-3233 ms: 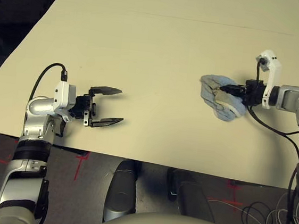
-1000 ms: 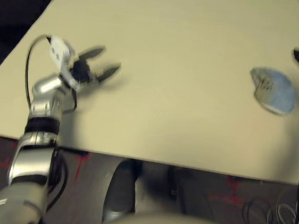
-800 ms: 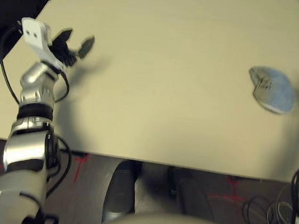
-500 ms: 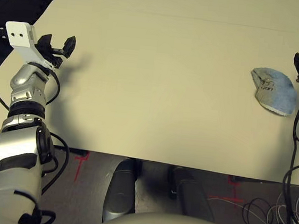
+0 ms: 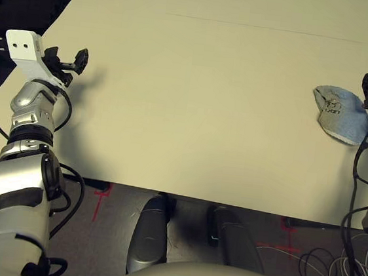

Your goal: Wipe the water off the table with a rag.

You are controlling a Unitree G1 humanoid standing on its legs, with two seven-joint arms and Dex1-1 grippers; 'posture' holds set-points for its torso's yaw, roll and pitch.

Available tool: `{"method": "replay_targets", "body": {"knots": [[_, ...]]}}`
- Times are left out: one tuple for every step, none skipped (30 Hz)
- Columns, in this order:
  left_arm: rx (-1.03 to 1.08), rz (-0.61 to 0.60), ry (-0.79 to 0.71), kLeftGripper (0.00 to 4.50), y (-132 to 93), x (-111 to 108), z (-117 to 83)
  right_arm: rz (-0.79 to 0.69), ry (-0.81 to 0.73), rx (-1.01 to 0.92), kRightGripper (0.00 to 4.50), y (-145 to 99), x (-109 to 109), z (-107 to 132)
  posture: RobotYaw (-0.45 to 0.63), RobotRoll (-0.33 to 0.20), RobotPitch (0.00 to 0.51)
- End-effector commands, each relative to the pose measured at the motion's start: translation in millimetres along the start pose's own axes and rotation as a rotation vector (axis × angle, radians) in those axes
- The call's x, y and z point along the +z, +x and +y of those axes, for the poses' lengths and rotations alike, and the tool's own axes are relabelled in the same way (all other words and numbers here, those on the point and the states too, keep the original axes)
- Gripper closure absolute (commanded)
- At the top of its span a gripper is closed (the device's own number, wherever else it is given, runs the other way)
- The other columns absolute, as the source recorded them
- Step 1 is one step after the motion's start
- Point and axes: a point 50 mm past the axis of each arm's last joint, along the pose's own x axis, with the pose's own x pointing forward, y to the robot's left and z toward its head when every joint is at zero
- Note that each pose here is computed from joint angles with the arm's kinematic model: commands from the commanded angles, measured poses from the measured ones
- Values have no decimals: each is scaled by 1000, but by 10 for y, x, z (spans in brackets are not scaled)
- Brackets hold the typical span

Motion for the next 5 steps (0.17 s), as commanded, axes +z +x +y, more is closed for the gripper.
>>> {"method": "replay_targets", "body": {"knots": [[7,17,9,0,-19,-30,24,-18,1,-14,48,-35,10,-38,152,0,186],[6,16,9,0,-17,-32,18,-19,1,-13,48,-34,12,-35,152,0,186],[5,15,9,0,-14,-33,13,-20,1,-12,48,-33,11,-32,152,0,184],[1,13,10,0,-10,-31,5,-20,2,-10,48,-30,11,-27,154,0,180],[-3,11,10,0,-7,-30,-2,-20,2,-9,48,-26,11,-20,154,0,179]]}}
